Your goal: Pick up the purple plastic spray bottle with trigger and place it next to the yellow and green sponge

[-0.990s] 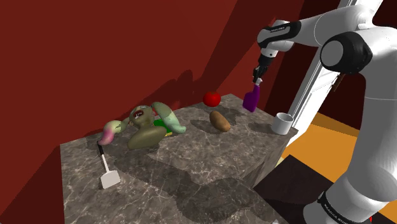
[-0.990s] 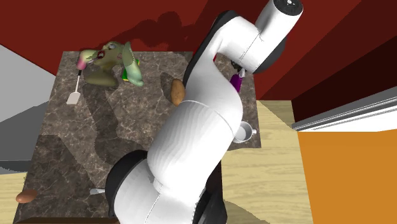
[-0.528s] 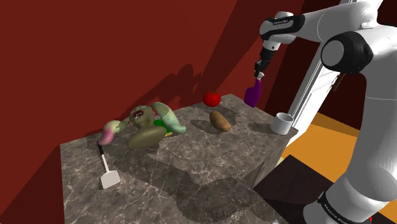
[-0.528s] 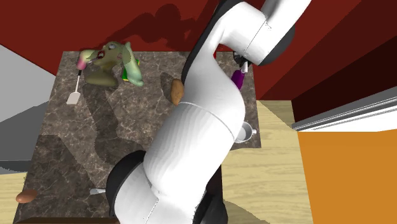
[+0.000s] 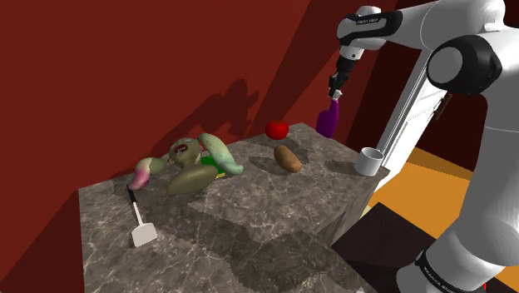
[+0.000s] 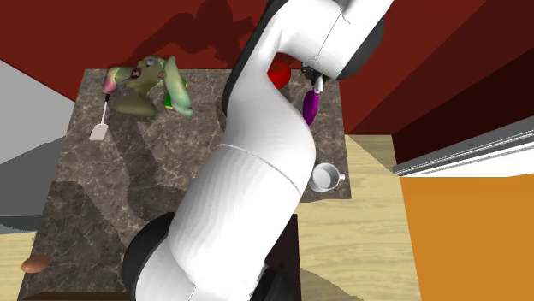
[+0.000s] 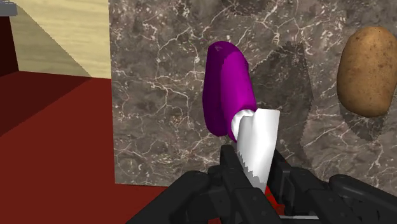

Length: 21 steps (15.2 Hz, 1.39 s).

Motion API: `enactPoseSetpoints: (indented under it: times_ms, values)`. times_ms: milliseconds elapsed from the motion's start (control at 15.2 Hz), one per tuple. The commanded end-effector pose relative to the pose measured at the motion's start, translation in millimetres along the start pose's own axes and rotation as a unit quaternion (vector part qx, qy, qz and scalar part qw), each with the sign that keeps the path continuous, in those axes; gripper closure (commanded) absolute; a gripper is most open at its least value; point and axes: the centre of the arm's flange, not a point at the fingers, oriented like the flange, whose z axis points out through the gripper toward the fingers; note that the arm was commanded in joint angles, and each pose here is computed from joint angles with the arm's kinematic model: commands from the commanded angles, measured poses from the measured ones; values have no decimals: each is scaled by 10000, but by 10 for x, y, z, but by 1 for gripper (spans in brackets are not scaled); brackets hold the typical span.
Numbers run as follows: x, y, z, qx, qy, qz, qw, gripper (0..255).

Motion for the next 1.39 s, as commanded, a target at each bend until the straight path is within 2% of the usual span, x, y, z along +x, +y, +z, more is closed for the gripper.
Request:
enactPoseSetpoints:
  times_ms: [0, 1320]
  values:
    - [16, -280, 4, -1, 1, 0, 10000, 255]
    - [283, -2905, 61, -1, 1, 0, 10000, 255]
